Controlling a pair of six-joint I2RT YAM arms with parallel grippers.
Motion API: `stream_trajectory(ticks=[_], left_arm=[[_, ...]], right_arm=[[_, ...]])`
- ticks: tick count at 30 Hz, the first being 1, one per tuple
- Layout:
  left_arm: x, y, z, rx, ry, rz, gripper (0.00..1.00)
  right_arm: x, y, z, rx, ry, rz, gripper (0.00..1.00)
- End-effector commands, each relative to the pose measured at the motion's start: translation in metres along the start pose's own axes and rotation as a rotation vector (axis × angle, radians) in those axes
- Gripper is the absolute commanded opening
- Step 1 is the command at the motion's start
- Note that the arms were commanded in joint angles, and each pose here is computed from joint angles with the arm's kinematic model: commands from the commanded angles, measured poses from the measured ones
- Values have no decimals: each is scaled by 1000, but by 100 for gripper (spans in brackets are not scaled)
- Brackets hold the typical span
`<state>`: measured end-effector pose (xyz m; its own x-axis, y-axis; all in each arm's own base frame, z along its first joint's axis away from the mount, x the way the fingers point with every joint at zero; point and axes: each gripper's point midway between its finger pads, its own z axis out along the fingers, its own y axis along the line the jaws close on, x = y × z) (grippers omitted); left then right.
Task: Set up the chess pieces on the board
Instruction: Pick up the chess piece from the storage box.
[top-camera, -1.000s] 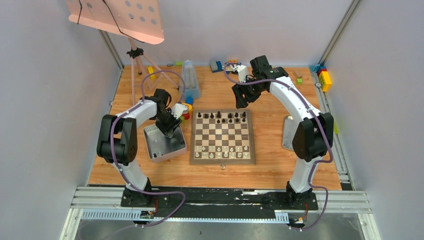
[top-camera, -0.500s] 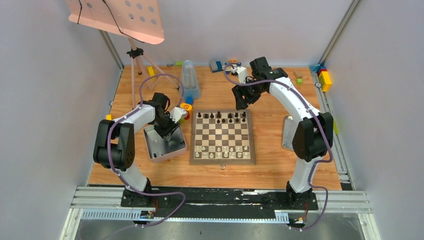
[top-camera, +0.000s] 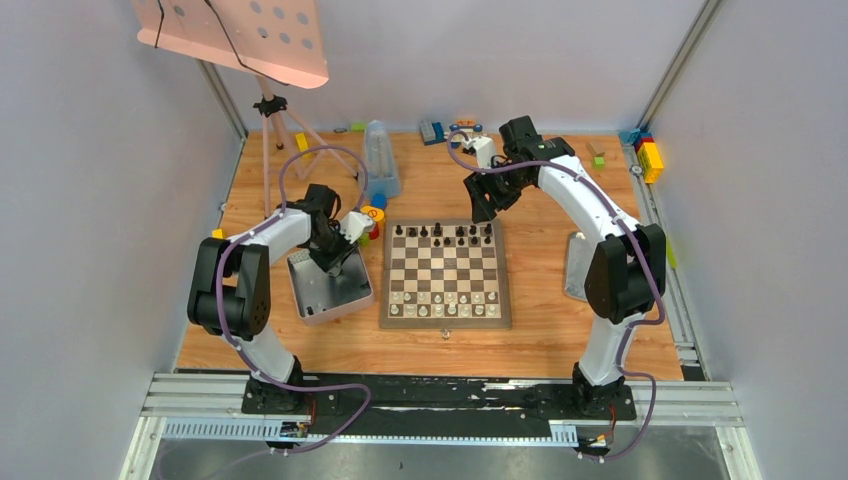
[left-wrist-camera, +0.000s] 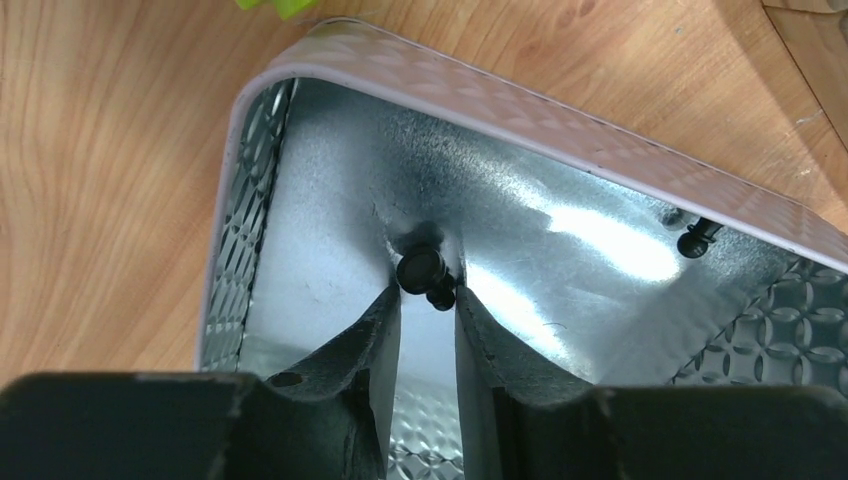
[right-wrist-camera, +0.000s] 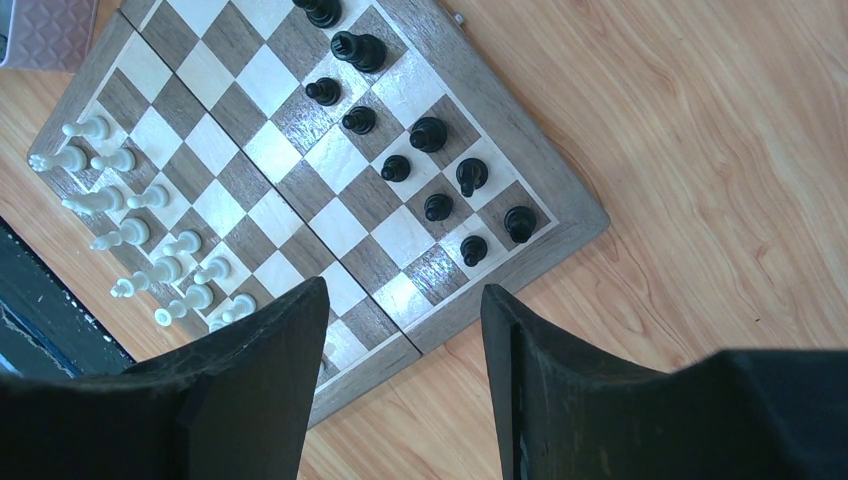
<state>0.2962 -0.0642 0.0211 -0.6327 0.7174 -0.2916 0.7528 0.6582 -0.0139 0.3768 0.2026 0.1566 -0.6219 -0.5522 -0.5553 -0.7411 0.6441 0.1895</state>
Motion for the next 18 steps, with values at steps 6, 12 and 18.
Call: stream_trajectory(ticks=[6, 12, 18], left_arm=[[1, 0, 14, 11, 3, 15, 25], [-1, 0, 12, 12, -6, 24, 14], [-6, 1, 0, -14, -46, 36, 7]], right_arm=[[-10, 2, -3, -12, -33, -23, 58], [-17, 6, -9, -22, -61, -32, 58], [-33, 19, -16, -80, -120, -47, 58]])
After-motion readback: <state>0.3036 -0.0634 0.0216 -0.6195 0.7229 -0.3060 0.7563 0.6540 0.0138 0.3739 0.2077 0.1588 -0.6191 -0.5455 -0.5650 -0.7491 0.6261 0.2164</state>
